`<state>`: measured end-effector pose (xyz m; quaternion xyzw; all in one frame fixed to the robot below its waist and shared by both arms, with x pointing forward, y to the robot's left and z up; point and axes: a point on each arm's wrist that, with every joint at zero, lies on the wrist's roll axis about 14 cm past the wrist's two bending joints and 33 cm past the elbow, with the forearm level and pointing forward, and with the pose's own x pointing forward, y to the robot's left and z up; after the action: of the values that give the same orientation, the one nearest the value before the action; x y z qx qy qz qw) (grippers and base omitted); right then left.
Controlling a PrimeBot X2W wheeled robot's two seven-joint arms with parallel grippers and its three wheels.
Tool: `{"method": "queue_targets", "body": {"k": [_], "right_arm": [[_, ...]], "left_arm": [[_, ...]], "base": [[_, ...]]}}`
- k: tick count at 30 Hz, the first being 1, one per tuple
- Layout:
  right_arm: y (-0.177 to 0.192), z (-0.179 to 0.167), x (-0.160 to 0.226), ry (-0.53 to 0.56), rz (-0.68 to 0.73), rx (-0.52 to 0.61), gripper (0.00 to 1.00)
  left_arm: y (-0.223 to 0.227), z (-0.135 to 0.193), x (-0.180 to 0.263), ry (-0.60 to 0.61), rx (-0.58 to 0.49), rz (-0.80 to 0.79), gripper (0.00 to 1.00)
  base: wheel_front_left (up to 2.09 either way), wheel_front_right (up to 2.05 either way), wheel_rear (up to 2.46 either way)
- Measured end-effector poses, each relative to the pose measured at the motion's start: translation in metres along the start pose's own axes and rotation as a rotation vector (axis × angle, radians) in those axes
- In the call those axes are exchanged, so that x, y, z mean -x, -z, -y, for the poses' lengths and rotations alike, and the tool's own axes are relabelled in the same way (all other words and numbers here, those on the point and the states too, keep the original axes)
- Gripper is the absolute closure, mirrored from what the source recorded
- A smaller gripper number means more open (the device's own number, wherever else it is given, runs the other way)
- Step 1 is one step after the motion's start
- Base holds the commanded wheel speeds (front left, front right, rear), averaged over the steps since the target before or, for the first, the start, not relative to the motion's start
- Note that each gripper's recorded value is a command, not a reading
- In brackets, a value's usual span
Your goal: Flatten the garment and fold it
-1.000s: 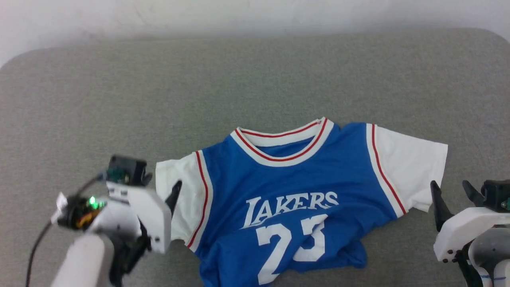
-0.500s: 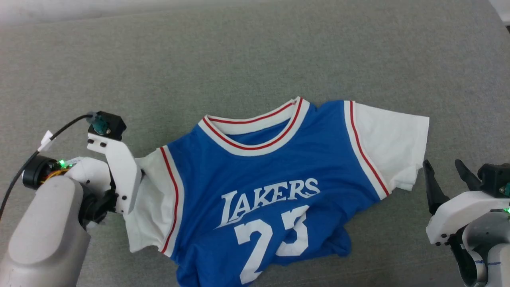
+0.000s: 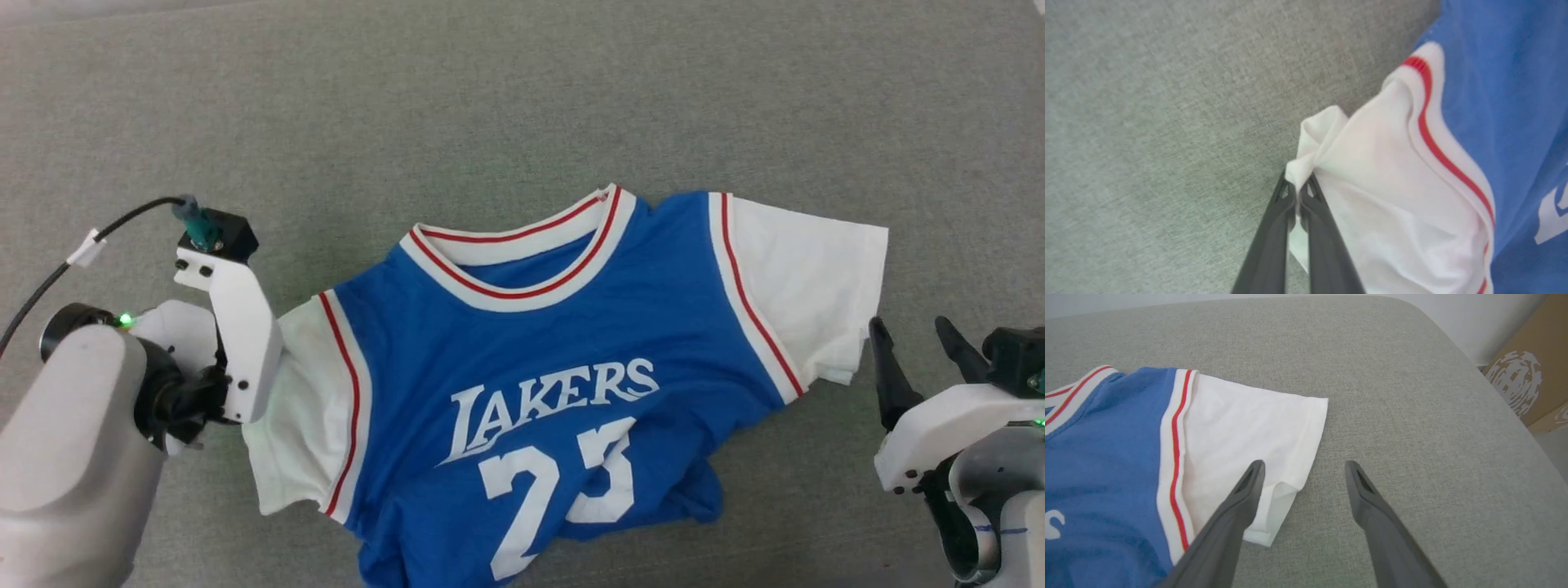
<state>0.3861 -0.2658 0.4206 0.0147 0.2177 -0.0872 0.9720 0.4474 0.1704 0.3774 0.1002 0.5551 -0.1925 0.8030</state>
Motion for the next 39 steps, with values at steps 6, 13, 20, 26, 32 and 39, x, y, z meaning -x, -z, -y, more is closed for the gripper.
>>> {"method": "queue_targets", "body": {"k": [6, 13, 20, 26, 32, 39], "right_arm": [[-0.015, 0.003, -0.004, -0.014, 0.019, 0.063, 0.00], [-0.038, 0.003, -0.014, -0.068, -0.025, 0.159, 0.00], [-0.043, 0.001, -0.034, -0.119, -0.160, 0.272, 0.00], [-0.034, 0.007, -0.060, -0.117, -0.317, 0.349, 0.00], [-0.011, 0.012, -0.087, -0.104, -0.450, 0.381, 0.00], [0.010, -0.007, -0.104, -0.164, -0.501, 0.424, 0.00]], "left_arm": [[-0.009, -0.009, 0.011, -0.088, 0.051, 0.209, 1.00], [-0.034, -0.038, 0.067, -0.247, 0.135, 0.552, 1.00], [-0.023, -0.021, 0.105, -0.271, 0.163, 0.696, 1.00], [-0.009, -0.007, 0.119, -0.277, 0.174, 0.733, 1.00], [-0.007, 0.005, 0.119, -0.261, 0.175, 0.747, 1.00], [0.002, 0.006, 0.113, -0.264, 0.188, 0.723, 1.00]], "base": [[0.00, 0.00, 0.00], [0.00, 0.00, 0.00], [0.00, 0.00, 0.00], [0.00, 0.00, 0.00], [0.00, 0.00, 0.00], [0.00, 0.00, 0.00]]}}
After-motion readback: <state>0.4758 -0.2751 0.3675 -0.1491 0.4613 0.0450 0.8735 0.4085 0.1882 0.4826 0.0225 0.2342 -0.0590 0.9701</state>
